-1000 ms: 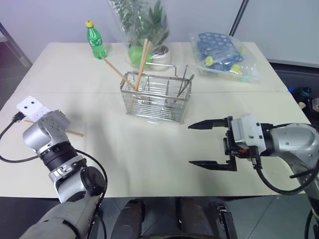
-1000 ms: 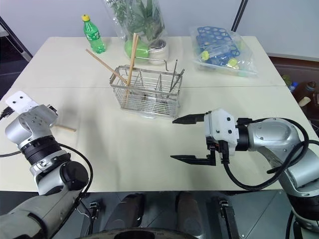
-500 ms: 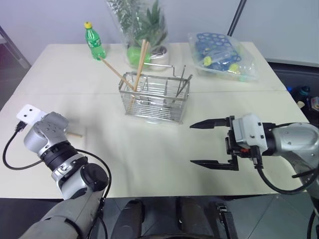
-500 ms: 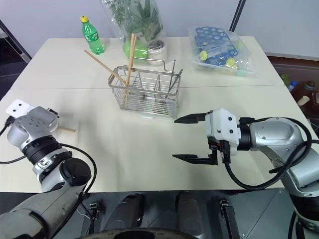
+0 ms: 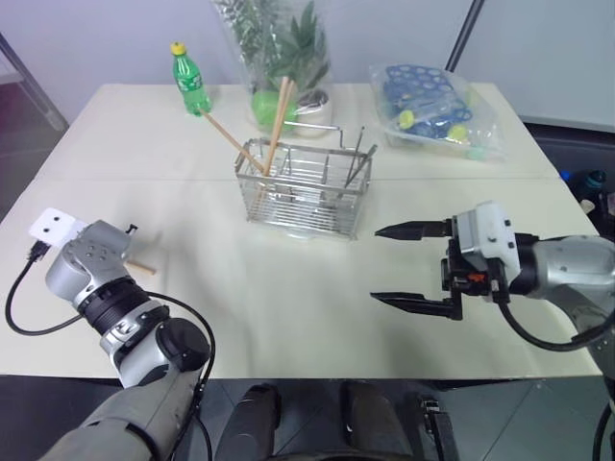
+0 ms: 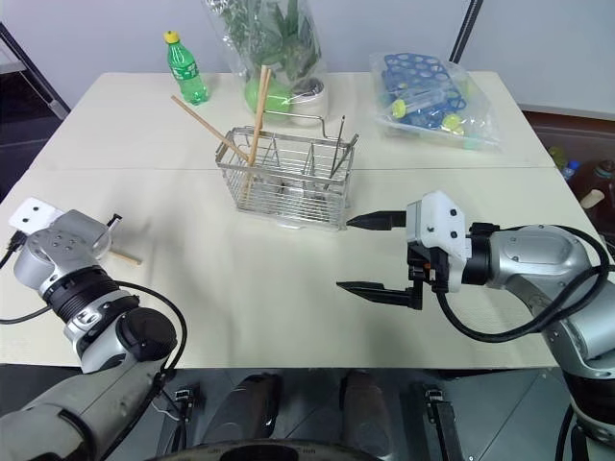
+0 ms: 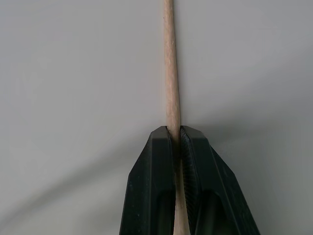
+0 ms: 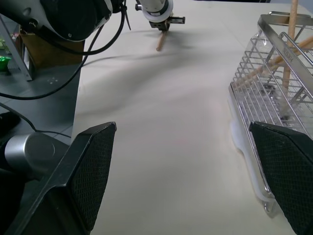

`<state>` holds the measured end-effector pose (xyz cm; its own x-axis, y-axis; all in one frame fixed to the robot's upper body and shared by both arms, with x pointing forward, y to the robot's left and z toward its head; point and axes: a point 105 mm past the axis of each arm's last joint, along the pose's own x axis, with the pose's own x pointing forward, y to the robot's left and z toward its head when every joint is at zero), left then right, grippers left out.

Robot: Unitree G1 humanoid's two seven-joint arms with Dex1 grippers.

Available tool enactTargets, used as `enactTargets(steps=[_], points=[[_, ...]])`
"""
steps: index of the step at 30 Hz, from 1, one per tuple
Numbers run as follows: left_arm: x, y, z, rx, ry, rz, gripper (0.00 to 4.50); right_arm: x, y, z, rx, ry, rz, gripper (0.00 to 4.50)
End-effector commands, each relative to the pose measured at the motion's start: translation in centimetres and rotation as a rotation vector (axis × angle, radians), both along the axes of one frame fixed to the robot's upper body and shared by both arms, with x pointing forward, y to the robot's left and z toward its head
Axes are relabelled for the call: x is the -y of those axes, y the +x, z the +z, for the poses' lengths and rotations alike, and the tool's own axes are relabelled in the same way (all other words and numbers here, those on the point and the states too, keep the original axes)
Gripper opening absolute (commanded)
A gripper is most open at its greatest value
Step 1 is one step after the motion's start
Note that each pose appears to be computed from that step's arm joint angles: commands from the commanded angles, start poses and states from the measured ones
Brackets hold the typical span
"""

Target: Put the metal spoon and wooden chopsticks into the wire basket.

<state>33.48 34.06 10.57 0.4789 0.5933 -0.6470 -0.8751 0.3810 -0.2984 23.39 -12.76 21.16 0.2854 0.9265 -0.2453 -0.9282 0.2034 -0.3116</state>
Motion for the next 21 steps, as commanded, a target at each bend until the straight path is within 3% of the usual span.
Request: enactTargets(steps=[1,3,5,10,13,16,17,21], points=[[-0.2,0.1,-0.2,-0.043,0.066,-0.056,0.02,-0.1,0.0,1.0,0.042,0.012,0.003,4.50],[-0.7,0.6,1.0,-0.030,0.160,-0.099,0.02,-0.2,0.1,1.1,0.045,0.015,0.000,4.50],[-1.5,1.5,3.1,0.081,0.217,-0.098,0.02,-0.3,0.3,1.2,0.046,0.028,-0.013,4.50],[0.2,5.2,15.3,0.570,0.616,-0.439,0.02,-0.4,0.9,1.4,0.056,0.086,-0.080,4.50],[1.8,5.9,18.9,0.710,0.712,-0.617,0.02,-0.8,1.0,1.1,0.060,0.113,-0.100,4.50],[3.9,6.0,22.3,0.848,0.825,-0.820,0.02,-1.3,1.1,0.8,0.063,0.154,-0.125,4.50],[5.1,5.5,24.5,0.972,0.846,-0.885,0.02,-1.2,1.6,1.1,0.073,0.196,-0.165,4.50],[6.7,3.9,29.3,1.237,0.903,-0.977,0.02,-0.6,3.0,2.4,0.108,0.348,-0.306,4.50]])
